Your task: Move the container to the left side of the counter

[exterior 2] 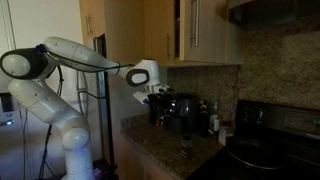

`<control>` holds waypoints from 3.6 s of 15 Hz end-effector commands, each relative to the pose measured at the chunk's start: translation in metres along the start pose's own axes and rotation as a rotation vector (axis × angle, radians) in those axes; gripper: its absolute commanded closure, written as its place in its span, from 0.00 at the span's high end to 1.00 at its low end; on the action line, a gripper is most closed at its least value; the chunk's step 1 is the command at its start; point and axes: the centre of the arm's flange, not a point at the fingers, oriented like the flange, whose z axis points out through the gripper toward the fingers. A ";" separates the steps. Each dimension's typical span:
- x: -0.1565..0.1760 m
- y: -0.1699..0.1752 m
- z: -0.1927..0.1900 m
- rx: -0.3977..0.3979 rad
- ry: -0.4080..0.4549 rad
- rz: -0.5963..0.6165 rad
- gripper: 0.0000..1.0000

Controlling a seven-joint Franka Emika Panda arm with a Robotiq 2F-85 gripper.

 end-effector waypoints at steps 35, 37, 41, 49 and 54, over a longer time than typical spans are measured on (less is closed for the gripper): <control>0.161 0.062 0.172 -0.256 -0.128 0.888 0.27; 0.160 0.045 0.157 -0.198 -0.049 0.855 0.27; 0.138 -0.030 0.107 -0.096 0.061 0.674 0.27; 0.090 -0.120 0.062 -0.006 0.047 0.427 0.52; 0.071 -0.149 0.085 0.011 -0.054 0.317 0.27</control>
